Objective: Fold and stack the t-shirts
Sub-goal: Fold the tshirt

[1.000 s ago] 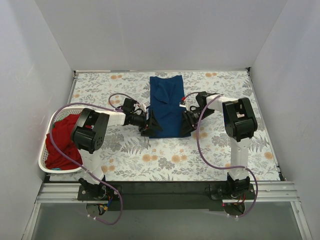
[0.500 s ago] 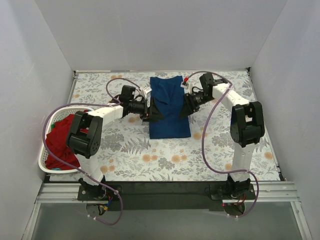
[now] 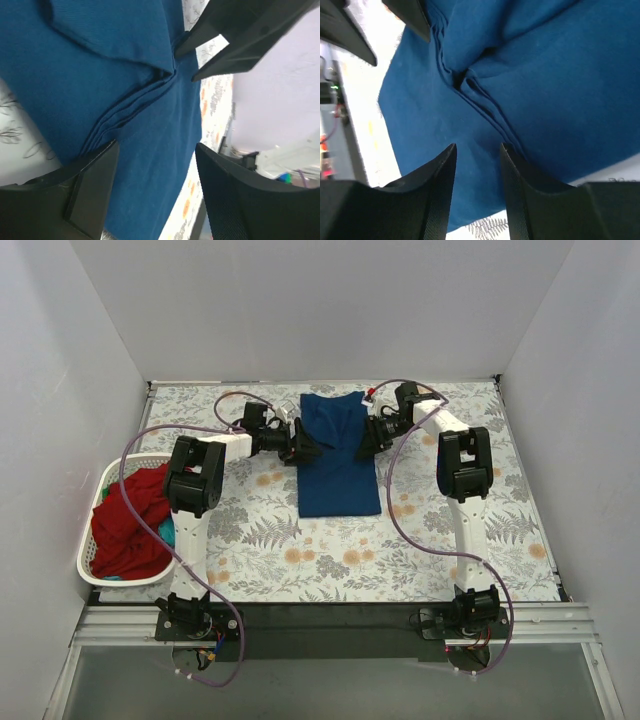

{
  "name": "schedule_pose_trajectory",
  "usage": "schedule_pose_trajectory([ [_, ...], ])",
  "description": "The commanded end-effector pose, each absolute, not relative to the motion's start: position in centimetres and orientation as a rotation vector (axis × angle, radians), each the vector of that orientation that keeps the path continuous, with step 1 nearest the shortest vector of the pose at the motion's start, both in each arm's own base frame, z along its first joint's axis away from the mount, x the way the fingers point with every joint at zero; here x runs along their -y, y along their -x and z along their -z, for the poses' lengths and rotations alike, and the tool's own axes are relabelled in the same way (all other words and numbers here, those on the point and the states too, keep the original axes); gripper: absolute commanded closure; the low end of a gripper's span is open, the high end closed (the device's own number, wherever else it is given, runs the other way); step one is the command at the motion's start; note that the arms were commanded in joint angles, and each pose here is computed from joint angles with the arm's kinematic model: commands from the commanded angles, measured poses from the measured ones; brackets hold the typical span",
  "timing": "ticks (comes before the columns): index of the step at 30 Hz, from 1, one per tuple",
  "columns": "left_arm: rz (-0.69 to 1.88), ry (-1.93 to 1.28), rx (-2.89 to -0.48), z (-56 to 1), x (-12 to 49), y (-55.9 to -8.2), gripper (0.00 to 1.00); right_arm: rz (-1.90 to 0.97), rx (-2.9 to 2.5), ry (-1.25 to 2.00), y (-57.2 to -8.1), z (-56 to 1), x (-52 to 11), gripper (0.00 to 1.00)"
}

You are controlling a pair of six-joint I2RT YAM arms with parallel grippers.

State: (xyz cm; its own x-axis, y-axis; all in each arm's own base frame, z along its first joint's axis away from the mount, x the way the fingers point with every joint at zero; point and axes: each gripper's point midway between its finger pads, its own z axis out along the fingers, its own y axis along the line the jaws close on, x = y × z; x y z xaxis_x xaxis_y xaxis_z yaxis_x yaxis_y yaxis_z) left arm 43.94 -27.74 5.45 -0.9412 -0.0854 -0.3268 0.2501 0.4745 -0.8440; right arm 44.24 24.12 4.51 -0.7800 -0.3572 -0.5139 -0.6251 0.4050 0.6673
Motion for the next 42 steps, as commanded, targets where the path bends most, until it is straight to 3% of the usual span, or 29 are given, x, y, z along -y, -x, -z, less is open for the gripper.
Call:
schedule_pose_trajectory([
  [1,1.415,-0.105,-2.375,-5.4,26.2,-46.2,0.36,-1.285,-2.366,0.854,-45.4,-4.0,-23.5,0.53],
  [4,1.401,-0.125,-2.396,-4.0,25.8,-46.5,0.36,-1.260,-2.378,0.858,-45.6,-3.2,-23.2,0.53],
  [7,1.421,-0.164,-2.377,-5.3,25.9,-46.3,0.36,-1.243,-2.318,0.872,-46.2,-6.2,-23.5,0.48],
  [11,1.412,-0.345,-2.227,-12.1,25.8,-44.9,0.33,-1.189,-2.192,0.923,-45.9,-12.9,-23.5,0.41],
  [15,1.281,-0.546,-2.084,-16.6,24.7,-42.0,0.31,-1.094,-2.113,1.043,-41.2,-16.6,-22.3,0.32],
  [18,1.145,-0.729,-2.005,-16.7,23.7,-38.9,0.31,-0.925,-2.040,1.225,-38.0,-16.7,-21.5,0.28],
  [22,1.022,-0.977,-1.953,-14.5,24.0,-34.3,0.33,-0.756,-2.070,1.436,-33.1,-12.0,-20.0,0.15],
  [23,0.993,-1.027,-1.936,-14.1,24.2,-33.6,0.33,-0.736,-2.055,1.474,-32.3,-11.5,-20.1,0.08],
  [28,0.815,-1.309,-1.858,-9.7,24.9,-29.1,0.41,-0.519,-1.881,1.636,-31.1,-10.2,-20.6,0.15],
  [34,0.730,-1.339,-1.867,-7.6,24.3,-28.5,0.46,-0.447,-1.789,1.780,-28.7,-7.9,-22.0,0.32],
  [42,0.747,-1.333,-1.862,-7.6,24.4,-28.3,0.47,-0.409,-1.774,1.845,-28.5,-4.8,-21.9,0.39],
])
